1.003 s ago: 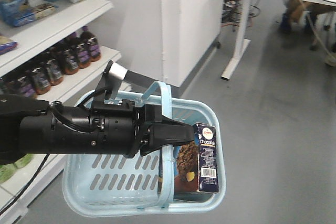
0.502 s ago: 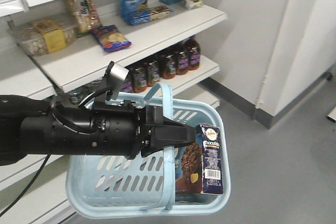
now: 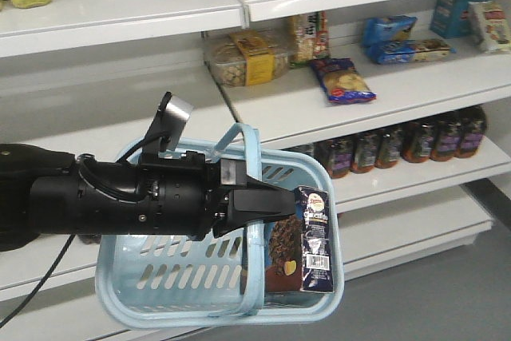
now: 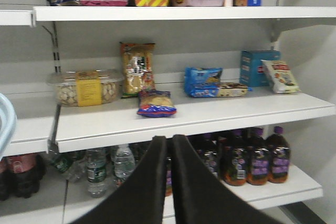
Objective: Left arm holds basket, right arm returns cookies
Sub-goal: 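Drive up to the snack shelf holding the basket in the left gripper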
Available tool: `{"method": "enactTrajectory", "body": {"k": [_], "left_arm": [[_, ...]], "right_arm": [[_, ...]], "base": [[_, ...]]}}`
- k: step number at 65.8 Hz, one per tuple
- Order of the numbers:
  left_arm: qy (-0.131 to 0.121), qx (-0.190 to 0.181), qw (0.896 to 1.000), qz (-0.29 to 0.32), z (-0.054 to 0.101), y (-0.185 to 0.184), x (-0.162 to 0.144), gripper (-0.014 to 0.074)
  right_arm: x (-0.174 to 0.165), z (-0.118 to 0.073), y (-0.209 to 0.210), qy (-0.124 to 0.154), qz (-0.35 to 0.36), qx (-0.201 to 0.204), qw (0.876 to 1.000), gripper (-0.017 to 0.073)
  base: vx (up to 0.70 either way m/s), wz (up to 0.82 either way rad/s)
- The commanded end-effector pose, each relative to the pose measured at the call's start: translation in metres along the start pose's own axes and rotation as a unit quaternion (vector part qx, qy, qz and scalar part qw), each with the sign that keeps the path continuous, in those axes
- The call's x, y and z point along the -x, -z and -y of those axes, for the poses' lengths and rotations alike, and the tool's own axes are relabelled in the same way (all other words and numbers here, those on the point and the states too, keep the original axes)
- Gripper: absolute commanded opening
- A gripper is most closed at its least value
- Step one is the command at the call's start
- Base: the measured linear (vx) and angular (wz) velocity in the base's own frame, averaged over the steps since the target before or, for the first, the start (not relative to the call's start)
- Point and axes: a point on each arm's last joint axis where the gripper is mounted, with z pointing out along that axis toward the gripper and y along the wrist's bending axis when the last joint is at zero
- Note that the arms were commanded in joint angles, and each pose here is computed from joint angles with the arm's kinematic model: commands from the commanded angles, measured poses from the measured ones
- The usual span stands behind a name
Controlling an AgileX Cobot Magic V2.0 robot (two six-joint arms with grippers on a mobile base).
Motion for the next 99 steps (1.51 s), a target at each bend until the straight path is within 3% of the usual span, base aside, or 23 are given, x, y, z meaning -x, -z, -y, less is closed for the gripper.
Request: {"method": "enactTrajectory", "body": {"k": [1, 50, 99], "left_arm": [[-0.001, -0.068, 0.997, 0.022, 0.0300, 0.0078, 0.0060, -0.0003], [-0.001, -0.068, 0.997, 0.022, 0.0300, 0.0078, 0.0060, -0.0003], [-0.001, -0.068, 0.997, 0.022, 0.0300, 0.0078, 0.0060, -0.0003]], "right_arm": [[0.0016, 0.0003, 0.0005, 0.004, 0.035, -0.003, 0.999, -0.0010], [0.0016, 0.0003, 0.0005, 0.004, 0.035, -0.003, 0.999, -0.0010], [0.0016, 0.0003, 0.0005, 0.004, 0.035, -0.003, 0.999, -0.0010]], "base": [[0.18, 0.60], [0.15, 0.47], [0.12, -0.01]]}}
